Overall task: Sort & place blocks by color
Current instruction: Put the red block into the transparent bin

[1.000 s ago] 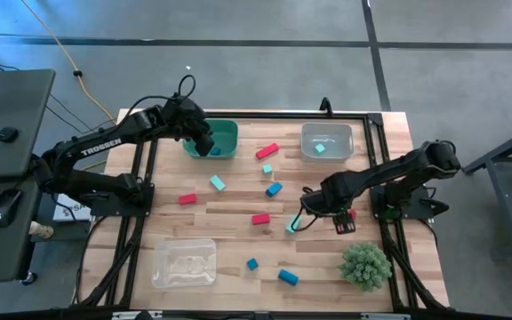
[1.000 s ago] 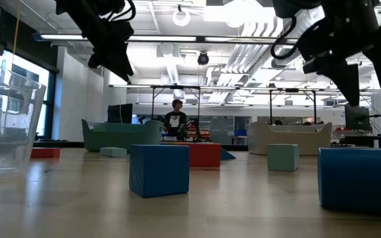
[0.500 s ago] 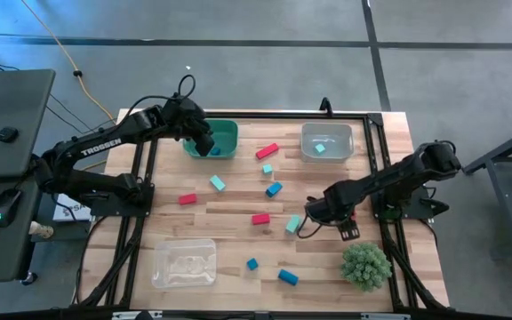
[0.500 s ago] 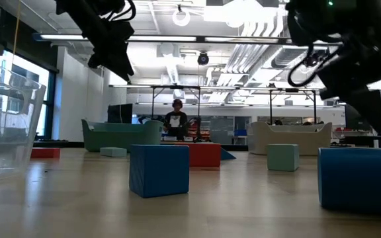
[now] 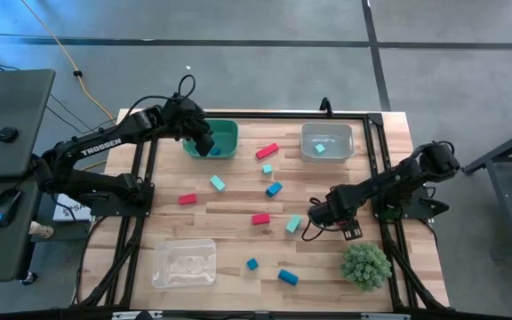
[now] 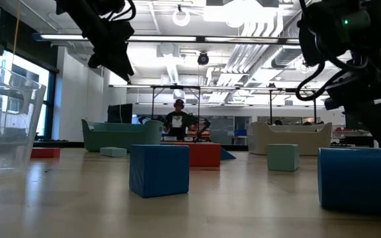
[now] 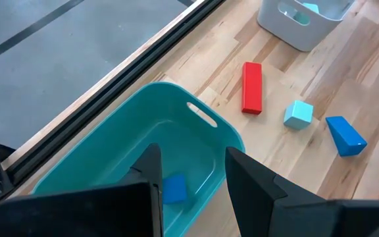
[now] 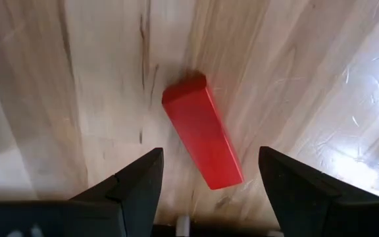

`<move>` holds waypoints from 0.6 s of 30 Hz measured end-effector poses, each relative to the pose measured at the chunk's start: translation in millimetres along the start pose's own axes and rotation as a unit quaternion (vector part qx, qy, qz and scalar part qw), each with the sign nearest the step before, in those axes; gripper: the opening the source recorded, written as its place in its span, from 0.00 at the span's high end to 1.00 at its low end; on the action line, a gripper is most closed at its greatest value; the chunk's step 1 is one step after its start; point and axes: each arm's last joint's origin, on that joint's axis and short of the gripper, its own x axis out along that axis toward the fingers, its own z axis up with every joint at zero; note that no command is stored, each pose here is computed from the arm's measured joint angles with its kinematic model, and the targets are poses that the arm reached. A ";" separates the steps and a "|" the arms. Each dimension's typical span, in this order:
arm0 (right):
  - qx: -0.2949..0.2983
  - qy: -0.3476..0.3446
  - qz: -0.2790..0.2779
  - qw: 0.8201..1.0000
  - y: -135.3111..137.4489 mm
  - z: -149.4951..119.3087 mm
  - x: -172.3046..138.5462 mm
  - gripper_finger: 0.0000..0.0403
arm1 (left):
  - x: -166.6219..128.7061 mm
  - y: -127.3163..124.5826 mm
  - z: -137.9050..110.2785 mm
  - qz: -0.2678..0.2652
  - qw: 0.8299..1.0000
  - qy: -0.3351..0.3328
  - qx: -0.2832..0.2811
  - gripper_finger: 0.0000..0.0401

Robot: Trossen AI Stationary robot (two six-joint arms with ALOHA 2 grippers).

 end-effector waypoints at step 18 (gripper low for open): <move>0.023 0.112 -0.012 0.993 -0.6 17.7 39.6 0.46 | 0.0 0.0 0.0 0.000 1.000 0.000 0.002 0.78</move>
